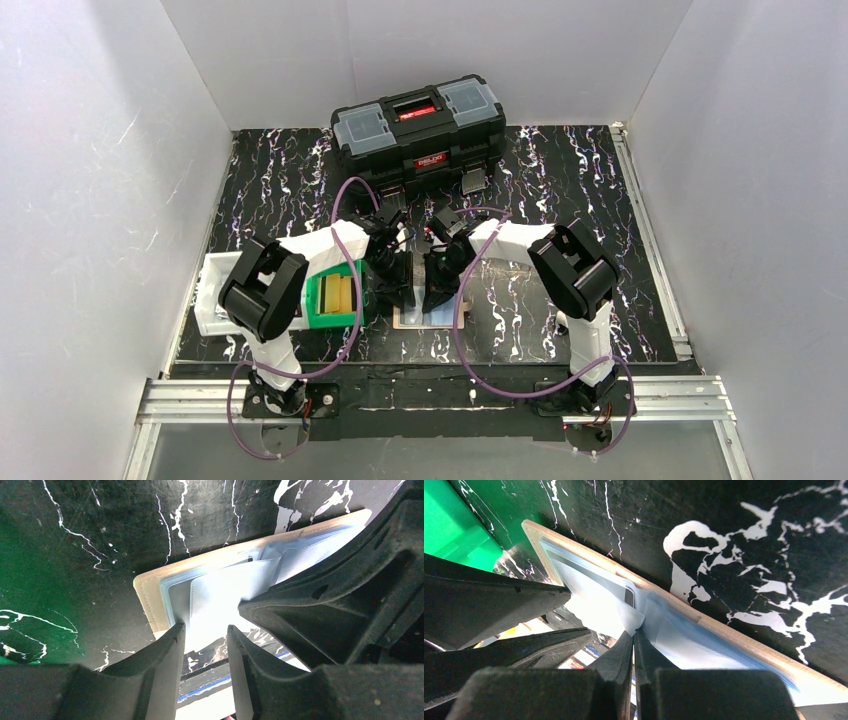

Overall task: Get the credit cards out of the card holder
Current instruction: Remove the credit card from the card holder.

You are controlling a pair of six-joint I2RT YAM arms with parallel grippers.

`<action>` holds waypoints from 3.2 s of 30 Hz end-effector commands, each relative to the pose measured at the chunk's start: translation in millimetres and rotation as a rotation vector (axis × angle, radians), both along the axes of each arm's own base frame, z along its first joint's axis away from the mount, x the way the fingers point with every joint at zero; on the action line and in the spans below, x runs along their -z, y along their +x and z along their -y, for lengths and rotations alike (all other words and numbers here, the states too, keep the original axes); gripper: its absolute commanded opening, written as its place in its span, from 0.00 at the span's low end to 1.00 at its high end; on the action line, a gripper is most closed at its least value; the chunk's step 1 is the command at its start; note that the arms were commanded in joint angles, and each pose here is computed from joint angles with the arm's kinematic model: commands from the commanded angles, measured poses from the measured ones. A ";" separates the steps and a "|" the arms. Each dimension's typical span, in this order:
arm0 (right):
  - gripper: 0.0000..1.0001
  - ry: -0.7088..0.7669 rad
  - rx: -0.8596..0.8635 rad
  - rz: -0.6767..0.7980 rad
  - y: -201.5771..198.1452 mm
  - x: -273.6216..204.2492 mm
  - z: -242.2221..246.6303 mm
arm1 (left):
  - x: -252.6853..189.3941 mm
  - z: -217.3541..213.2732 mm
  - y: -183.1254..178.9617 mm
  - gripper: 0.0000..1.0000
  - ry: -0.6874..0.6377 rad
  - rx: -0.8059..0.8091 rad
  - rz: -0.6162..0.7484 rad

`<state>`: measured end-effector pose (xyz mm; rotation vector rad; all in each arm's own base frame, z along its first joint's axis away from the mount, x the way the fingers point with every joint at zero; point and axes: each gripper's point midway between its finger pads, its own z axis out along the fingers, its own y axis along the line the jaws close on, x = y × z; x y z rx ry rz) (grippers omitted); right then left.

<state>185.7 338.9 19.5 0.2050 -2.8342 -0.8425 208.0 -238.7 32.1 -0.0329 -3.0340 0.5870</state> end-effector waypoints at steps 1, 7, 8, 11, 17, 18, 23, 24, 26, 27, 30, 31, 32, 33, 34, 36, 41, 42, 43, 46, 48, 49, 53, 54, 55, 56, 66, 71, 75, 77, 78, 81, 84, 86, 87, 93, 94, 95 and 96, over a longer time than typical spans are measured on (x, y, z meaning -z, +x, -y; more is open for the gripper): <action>0.09 -0.150 -0.020 0.015 -12.1 49.1 22.3 | 6.8 -3.3 -3.6 0.36 0.010 0.025 -0.002; 0.08 -0.148 -0.019 0.015 -11.2 48.6 21.9 | 10.9 6.9 -4.6 0.35 -0.034 0.029 -0.015; 0.08 -0.147 -0.019 0.015 -11.2 48.3 21.9 | 11.9 8.0 -4.9 0.35 -0.038 0.029 -0.017; 0.08 -0.148 -0.017 0.011 -11.6 48.8 22.7 | 10.9 12.8 -3.6 0.34 -0.064 0.022 -0.014; 0.08 -0.121 -0.009 0.026 -6.5 40.1 20.0 | 7.0 10.1 0.1 0.04 -0.047 0.005 0.010; 0.09 -0.104 -0.003 0.040 -2.5 32.4 18.0 | 6.2 7.3 0.4 0.00 -0.031 0.003 0.016; 0.41 0.031 0.034 0.212 25.9 -54.5 7.8 | -12.9 3.8 4.4 0.00 -0.022 -0.003 0.058; 0.47 0.020 0.052 0.241 28.4 -65.5 13.4 | -16.7 5.3 4.4 0.00 -0.032 -0.002 0.060; 0.53 -0.042 0.086 0.287 33.5 -72.5 29.3 | -23.1 10.1 5.5 0.00 -0.057 0.000 0.064; 0.55 -0.064 0.095 0.301 34.2 -73.6 35.6 | -24.1 11.9 5.7 0.00 -0.063 0.002 0.063; 0.61 -0.096 0.129 0.345 36.5 -80.2 51.4 | -28.4 17.1 6.9 0.00 -0.076 0.007 0.066; 0.62 -0.103 0.139 0.355 36.3 -81.2 57.1 | -29.8 18.7 7.4 0.00 -0.079 0.008 0.069; 0.63 -0.104 0.151 0.366 36.4 -84.1 61.5 | -29.8 20.1 7.4 0.00 -0.080 0.010 0.068; 0.65 -0.103 0.163 0.374 36.6 -86.7 65.6 | -30.8 21.8 7.8 0.01 -0.081 0.011 0.068; 0.66 -0.103 0.171 0.379 36.2 -88.7 69.7 | -31.4 23.8 8.0 0.03 -0.083 0.012 0.069; 0.66 -0.100 0.191 0.392 36.7 -93.2 77.2 | -30.7 26.6 8.1 0.05 -0.078 0.011 0.067; 0.66 -0.099 0.240 0.418 38.1 -100.5 96.1 | -29.9 32.8 8.4 0.08 -0.053 0.000 0.058; 0.67 -0.100 0.246 0.421 38.0 -100.8 99.2 | -30.7 34.6 9.0 0.10 -0.050 0.000 0.060; 0.67 -0.098 0.254 0.425 38.4 -101.8 101.8 | -30.9 37.4 8.5 0.11 -0.048 0.004 0.061; 0.67 -0.096 0.269 0.424 37.7 -101.2 107.3 | -32.6 45.8 8.9 0.14 -0.044 0.016 0.066; 0.67 -0.090 0.275 0.429 37.6 -102.3 109.3 | -31.9 51.0 9.2 0.17 -0.043 0.021 0.063; 0.67 -0.090 0.277 0.427 36.9 -102.0 110.3 | -31.9 53.4 9.5 0.18 -0.043 0.022 0.063; 0.67 -0.085 0.285 0.427 35.5 -101.3 113.8 | -32.4 61.8 11.2 0.24 -0.043 0.030 0.064; 0.67 -0.087 0.286 0.427 35.2 -100.7 115.1 | -33.3 63.8 12.2 0.25 -0.045 0.031 0.067; 0.67 -0.087 0.286 0.426 35.0 -100.1 115.7 | -32.7 65.9 11.9 0.26 -0.045 0.034 0.064; 0.67 -0.089 0.287 0.426 35.1 -100.0 117.1 | -31.8 68.4 12.0 0.27 -0.046 0.036 0.060; 0.67 -0.084 0.297 0.422 34.4 -98.9 122.2 | -22.3 88.8 7.2 0.43 -0.064 0.081 0.028; 0.67 -0.084 0.292 0.408 33.5 -95.5 121.4 | -27.7 90.9 9.4 0.58 -0.074 0.088 0.045; 0.67 -0.073 0.290 0.395 33.1 -94.1 118.1 | -37.4 90.9 13.2 0.66 -0.076 0.096 0.069; 0.66 -0.064 0.289 0.388 33.0 -94.7 116.0 | -45.6 88.9 17.1 0.69 -0.066 0.100 0.097; 0.66 -0.059 0.289 0.385 33.1 -94.6 114.9 | -52.1 86.0 21.6 0.69 -0.052 0.097 0.125; 0.66 -0.033 0.290 0.368 32.3 -96.0 109.1 | -65.1 65.7 32.3 0.70 0.034 0.087 0.192; 0.65 0.014 0.294 0.337 31.5 -93.5 99.0 | -66.1 37.2 38.0 0.68 0.121 0.073 0.216; 0.64 0.045 0.302 0.301 30.7 -89.0 91.0 | -62.5 21.1 38.9 0.65 0.152 0.059 0.215; 0.64 0.068 0.304 0.285 30.4 -87.9 85.8 | -59.9 13.4 38.9 0.63 0.164 0.049 0.211; 0.55 0.159 0.282 0.225 28.2 -84.1 49.3 | -40.4 -12.7 27.0 0.36 0.156 0.026 0.162; 0.54 0.165 0.276 0.211 27.3 -81.3 43.8 | -37.5 -15.1 26.1 0.30 0.159 0.025 0.159; 0.53 0.173 0.269 0.197 26.1 -79.7 38.3 | -34.6 -16.7 25.0 0.25 0.160 0.027 0.155; 0.52 0.177 0.265 0.186 25.8 -77.0 33.5 | -32.1 -18.2 23.7 0.21 0.161 0.027 0.149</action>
